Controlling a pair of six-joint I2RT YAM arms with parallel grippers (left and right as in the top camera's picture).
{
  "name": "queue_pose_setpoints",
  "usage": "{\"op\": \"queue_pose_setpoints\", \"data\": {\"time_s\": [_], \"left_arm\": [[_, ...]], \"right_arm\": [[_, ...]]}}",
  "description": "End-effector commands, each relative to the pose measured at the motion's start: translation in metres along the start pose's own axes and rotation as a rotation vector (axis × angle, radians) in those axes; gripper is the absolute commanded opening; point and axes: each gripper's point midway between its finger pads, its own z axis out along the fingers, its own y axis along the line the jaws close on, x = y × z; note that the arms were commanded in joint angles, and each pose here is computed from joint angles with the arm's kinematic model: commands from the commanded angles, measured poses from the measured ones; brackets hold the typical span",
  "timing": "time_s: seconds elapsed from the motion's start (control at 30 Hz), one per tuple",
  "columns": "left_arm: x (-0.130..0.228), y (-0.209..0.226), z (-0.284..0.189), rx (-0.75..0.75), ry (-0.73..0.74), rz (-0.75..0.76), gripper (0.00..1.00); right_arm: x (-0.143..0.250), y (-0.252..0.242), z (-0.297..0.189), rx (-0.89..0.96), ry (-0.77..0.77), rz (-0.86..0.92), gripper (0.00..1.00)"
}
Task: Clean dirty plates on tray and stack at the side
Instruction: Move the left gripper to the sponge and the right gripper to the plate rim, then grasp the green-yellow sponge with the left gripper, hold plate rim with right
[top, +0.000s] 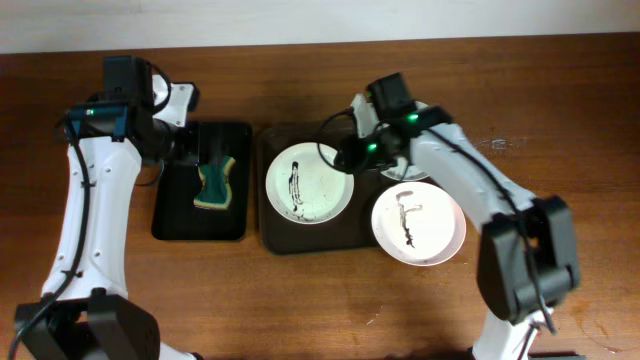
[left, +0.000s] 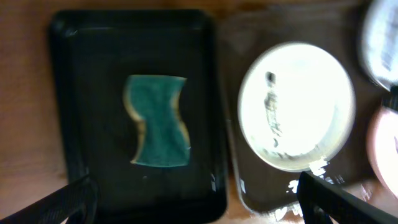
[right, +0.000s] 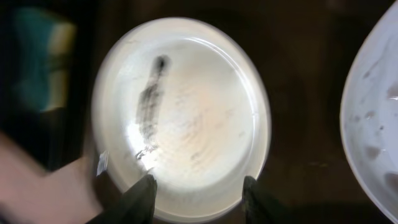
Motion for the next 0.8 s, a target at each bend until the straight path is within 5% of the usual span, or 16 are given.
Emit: {"op": "queue_pose_setpoints", "data": {"time_s": [0.0, 0.13, 0.3, 0.4, 0.7, 0.77], "left_arm": [[-0.010, 0.041, 0.007, -0.214, -0.020, -0.185, 1.00], [-0.009, 0.047, 0.030, -0.217, 0.019, -0.191, 1.00], [0.004, 0.056, 0.071, -0.215, 0.124, -0.206, 0.98], [0.013, 0.061, 0.092, -0.214, 0.181, -0.208, 0.64], [0.049, 0.065, 0.173, -0.116, 0.365, -0.124, 0.61], [0.052, 0.063, 0.179, -0.115, 0.378, -0.126, 0.40]], "right_arm": [[-0.004, -0.029, 0.030, 0.196, -0.027, 0.136, 0.41], [0.007, -0.042, 0.055, 0.217, 0.024, 0.152, 0.32], [0.020, -0.053, 0.071, 0.238, 0.068, 0.168, 0.04], [0.021, -0.055, 0.072, 0.249, 0.068, 0.169, 0.04], [0.020, -0.056, 0.071, 0.254, 0.066, 0.168, 0.04], [0.020, -0.056, 0.071, 0.257, 0.065, 0.168, 0.04]]}}
